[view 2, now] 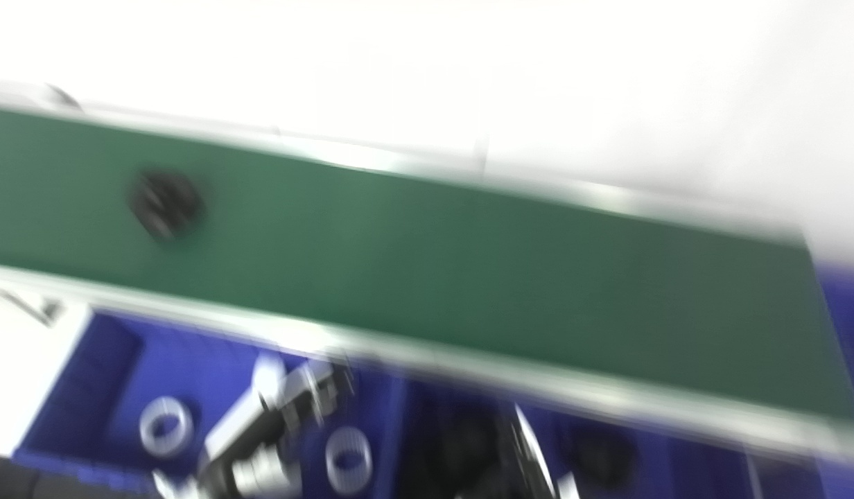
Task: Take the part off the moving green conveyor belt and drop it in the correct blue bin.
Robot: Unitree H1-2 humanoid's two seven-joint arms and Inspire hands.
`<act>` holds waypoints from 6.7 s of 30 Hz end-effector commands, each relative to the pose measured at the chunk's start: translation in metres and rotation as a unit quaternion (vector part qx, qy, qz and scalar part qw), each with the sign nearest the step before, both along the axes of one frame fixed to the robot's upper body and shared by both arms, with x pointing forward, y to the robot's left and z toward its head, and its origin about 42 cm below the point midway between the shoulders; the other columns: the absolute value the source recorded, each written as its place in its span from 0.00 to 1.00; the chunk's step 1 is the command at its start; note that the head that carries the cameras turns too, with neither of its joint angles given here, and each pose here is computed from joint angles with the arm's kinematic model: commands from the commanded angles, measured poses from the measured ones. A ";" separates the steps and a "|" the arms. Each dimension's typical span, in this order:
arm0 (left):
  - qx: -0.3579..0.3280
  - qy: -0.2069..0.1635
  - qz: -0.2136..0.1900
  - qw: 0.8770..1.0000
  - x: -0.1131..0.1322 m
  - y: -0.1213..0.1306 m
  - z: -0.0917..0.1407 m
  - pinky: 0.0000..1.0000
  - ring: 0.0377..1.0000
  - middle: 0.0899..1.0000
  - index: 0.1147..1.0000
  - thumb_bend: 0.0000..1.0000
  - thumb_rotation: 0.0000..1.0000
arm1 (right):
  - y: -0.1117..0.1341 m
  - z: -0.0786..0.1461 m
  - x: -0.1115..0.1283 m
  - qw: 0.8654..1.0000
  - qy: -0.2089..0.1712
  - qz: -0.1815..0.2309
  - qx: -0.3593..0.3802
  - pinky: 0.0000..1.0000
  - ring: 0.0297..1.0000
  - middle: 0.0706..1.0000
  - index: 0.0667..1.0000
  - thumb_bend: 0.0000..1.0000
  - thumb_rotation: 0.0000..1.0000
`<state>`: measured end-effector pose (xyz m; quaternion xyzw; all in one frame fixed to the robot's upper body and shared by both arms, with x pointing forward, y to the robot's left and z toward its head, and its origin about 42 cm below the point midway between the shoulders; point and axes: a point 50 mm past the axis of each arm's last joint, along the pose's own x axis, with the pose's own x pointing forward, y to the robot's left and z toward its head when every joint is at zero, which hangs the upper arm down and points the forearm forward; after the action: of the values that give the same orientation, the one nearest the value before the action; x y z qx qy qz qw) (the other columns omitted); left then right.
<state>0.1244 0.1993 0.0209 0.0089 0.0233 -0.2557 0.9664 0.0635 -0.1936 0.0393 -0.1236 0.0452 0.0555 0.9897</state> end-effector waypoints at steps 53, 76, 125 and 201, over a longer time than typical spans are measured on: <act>0.008 -0.041 -0.006 0.999 0.022 0.003 0.007 0.81 0.88 0.91 0.89 0.83 0.62 | 0.013 0.144 0.191 0.961 -0.218 0.077 -0.150 0.77 0.85 0.89 0.92 0.82 0.52; -0.043 -0.064 -0.048 0.996 0.025 0.020 0.019 0.90 0.94 0.96 0.93 0.83 0.51 | 0.093 0.167 0.315 0.946 -0.158 0.155 -0.236 0.71 0.83 0.88 0.91 0.93 0.51; -0.014 -0.085 -0.072 0.994 0.014 0.002 0.035 0.86 0.89 0.91 0.90 0.77 0.54 | 0.143 0.082 0.335 0.881 -0.048 0.265 -0.388 0.45 0.58 0.66 0.69 0.45 0.00; -0.065 -0.119 -0.011 0.991 0.027 -0.008 0.058 0.86 0.88 0.89 0.89 0.75 0.53 | -0.052 0.081 0.075 0.901 0.038 0.168 -0.398 0.80 0.87 0.90 0.87 0.63 0.29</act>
<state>0.1478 0.1879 0.0705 -0.0230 -0.0773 -0.2652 0.9608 0.1379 -0.2484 0.1153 -0.5023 0.0979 0.2138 0.8321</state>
